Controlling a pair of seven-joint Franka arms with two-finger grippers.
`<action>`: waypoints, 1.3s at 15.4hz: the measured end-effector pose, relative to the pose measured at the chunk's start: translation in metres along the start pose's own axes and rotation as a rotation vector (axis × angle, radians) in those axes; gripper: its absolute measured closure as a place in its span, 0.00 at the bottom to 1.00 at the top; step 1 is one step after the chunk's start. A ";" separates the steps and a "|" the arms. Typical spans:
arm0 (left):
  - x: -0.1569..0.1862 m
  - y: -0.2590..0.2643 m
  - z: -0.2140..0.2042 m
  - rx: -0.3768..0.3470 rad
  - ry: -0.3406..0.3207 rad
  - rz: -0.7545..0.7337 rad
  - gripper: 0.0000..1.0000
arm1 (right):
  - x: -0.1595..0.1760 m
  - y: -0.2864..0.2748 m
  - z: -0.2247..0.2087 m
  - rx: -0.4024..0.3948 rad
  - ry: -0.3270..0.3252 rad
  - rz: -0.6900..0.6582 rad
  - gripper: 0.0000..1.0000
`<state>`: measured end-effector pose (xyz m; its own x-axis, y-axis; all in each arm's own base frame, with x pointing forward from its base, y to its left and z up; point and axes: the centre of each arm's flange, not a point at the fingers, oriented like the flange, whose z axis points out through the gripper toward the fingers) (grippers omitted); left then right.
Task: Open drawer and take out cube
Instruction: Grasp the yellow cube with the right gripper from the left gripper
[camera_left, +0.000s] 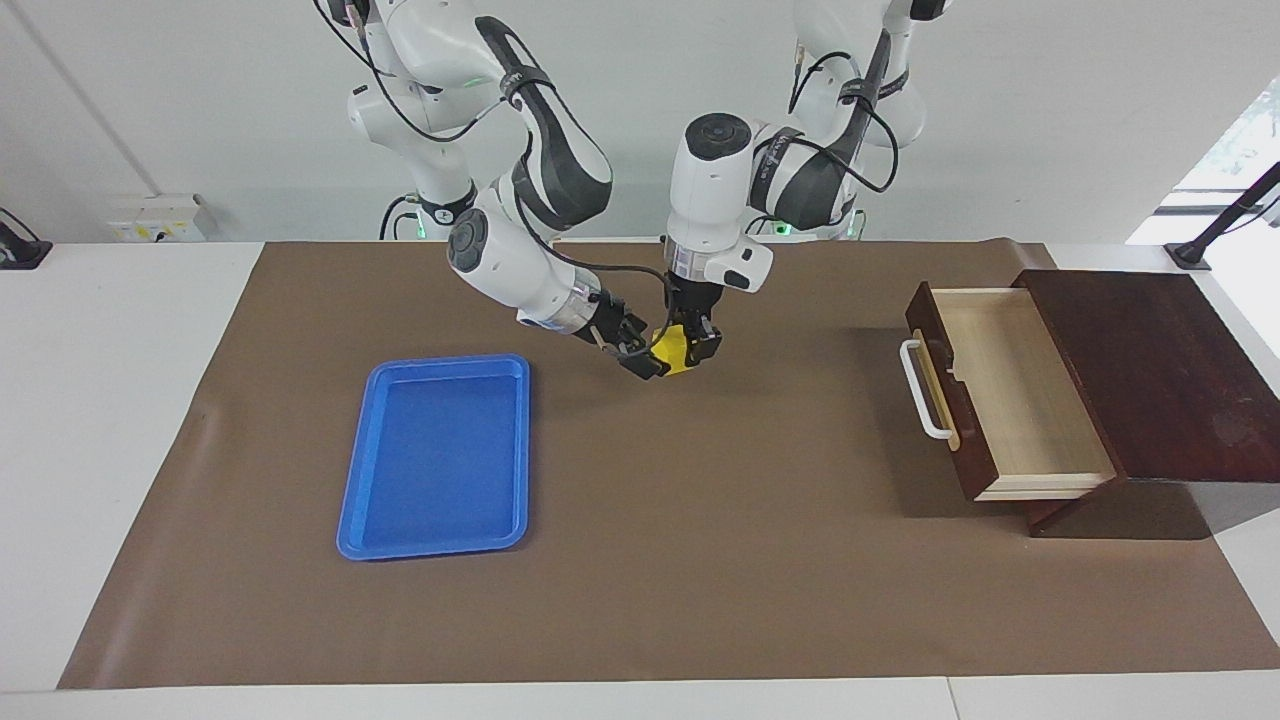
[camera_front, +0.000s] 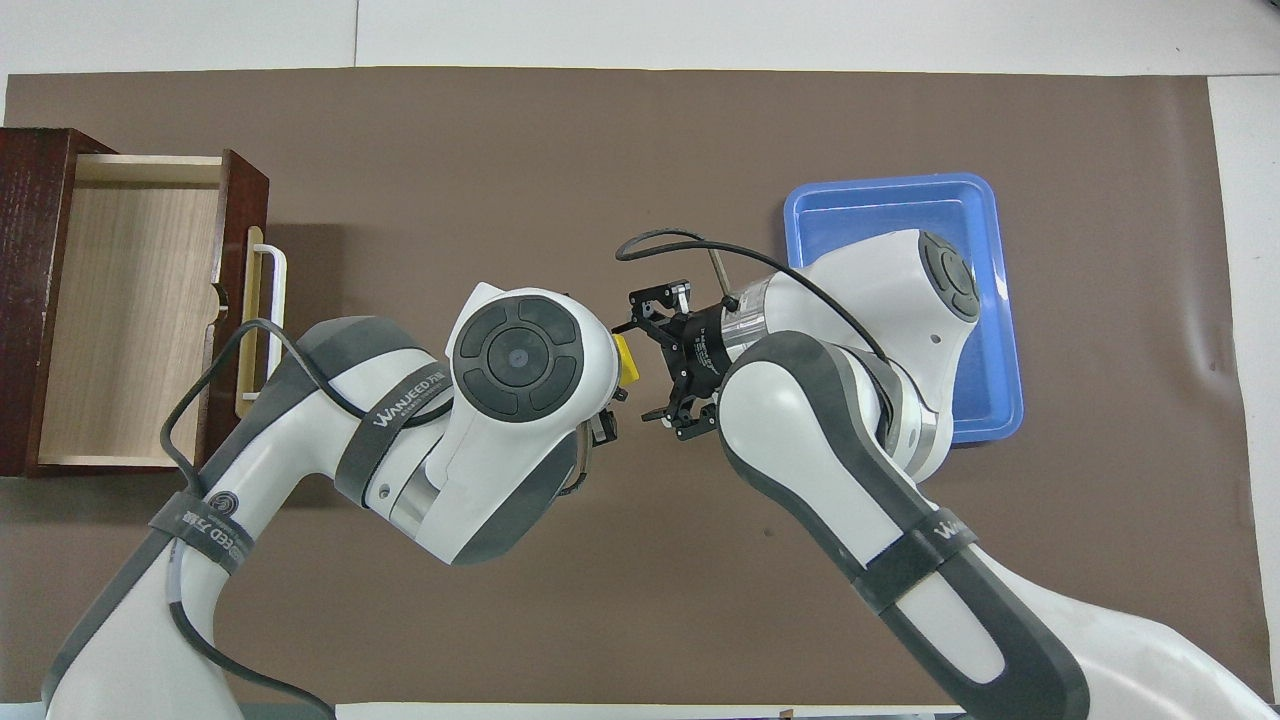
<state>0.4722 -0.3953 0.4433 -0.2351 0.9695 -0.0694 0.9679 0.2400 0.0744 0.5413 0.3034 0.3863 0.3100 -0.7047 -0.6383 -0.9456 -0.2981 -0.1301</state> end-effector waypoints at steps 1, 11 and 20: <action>0.000 0.001 0.000 -0.001 -0.001 -0.001 0.44 | 0.001 0.000 0.002 0.002 -0.010 0.010 0.00; 0.000 0.002 -0.001 -0.005 -0.006 -0.003 0.44 | 0.006 -0.001 0.005 0.009 -0.025 0.031 0.00; -0.004 -0.005 0.000 -0.003 -0.006 0.015 0.44 | 0.003 -0.002 0.005 0.029 -0.062 0.059 0.00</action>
<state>0.4683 -0.4005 0.4429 -0.2198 0.9727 -0.0743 0.9711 0.2254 0.0785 0.5436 0.3049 0.3808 0.2478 -0.6791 -0.6910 -0.9648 -0.2378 -0.1123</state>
